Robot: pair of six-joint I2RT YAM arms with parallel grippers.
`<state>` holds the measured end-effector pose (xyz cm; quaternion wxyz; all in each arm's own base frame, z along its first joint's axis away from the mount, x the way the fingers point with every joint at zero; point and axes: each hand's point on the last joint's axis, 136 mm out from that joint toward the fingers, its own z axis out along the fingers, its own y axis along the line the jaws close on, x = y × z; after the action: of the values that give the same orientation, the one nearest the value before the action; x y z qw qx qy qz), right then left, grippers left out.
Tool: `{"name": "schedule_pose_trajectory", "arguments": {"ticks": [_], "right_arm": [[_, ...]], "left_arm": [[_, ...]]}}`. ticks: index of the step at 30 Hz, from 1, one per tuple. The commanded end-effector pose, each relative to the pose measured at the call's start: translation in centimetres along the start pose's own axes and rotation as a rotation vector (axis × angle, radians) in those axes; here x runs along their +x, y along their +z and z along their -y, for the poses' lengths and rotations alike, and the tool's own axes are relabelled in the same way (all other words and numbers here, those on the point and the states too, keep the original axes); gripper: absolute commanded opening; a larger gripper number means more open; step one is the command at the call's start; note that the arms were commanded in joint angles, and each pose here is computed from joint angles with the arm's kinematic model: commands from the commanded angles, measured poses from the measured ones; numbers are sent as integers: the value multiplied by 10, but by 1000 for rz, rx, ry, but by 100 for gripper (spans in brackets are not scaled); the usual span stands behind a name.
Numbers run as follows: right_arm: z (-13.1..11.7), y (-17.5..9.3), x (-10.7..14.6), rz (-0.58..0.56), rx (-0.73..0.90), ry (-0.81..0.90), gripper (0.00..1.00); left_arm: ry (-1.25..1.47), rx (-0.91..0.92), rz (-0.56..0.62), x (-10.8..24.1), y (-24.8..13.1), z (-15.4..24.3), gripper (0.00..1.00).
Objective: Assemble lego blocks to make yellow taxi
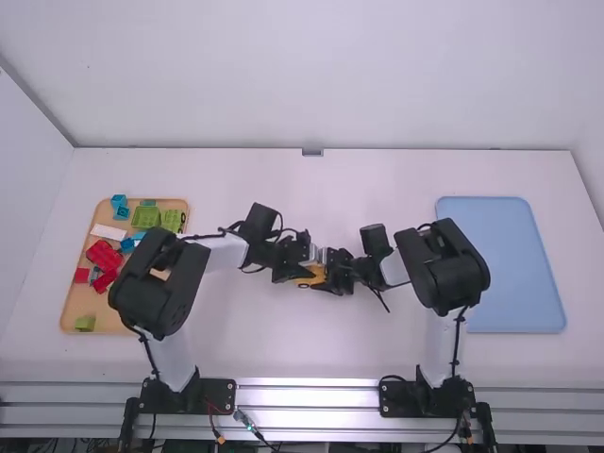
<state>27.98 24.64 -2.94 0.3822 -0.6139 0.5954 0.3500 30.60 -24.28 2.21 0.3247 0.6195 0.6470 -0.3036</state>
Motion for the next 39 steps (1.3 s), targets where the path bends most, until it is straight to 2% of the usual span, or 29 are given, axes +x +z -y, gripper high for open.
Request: {"name": "schedule_pose_trajectory", "arguments": {"ticks": [1, 5, 10, 21, 27, 34, 39], "right_arm": [[-8, 4, 9, -29, -16, 7, 58], [-8, 4, 9, -29, -16, 6, 57], [-8, 4, 9, -29, -16, 7, 58], [-8, 4, 9, -28, -15, 7, 58], [-8, 4, 9, -28, -15, 8, 58], [-8, 4, 9, -28, -15, 8, 58], [-8, 4, 9, -28, -15, 7, 58]], "left_arm": [[-118, 4, -89, 47, -1, 7, 2], [-96, 39, -13, 43, -10, 11, 2], [-44, 38, 29, 35, 2, 19, 2], [-103, -33, -30, 45, 19, 25, 2], [-133, -82, -140, 61, 14, 18, 2], [-96, -115, -78, 20, -5, 4, 2], [-95, -113, -73, 16, -7, 5, 2]]}}
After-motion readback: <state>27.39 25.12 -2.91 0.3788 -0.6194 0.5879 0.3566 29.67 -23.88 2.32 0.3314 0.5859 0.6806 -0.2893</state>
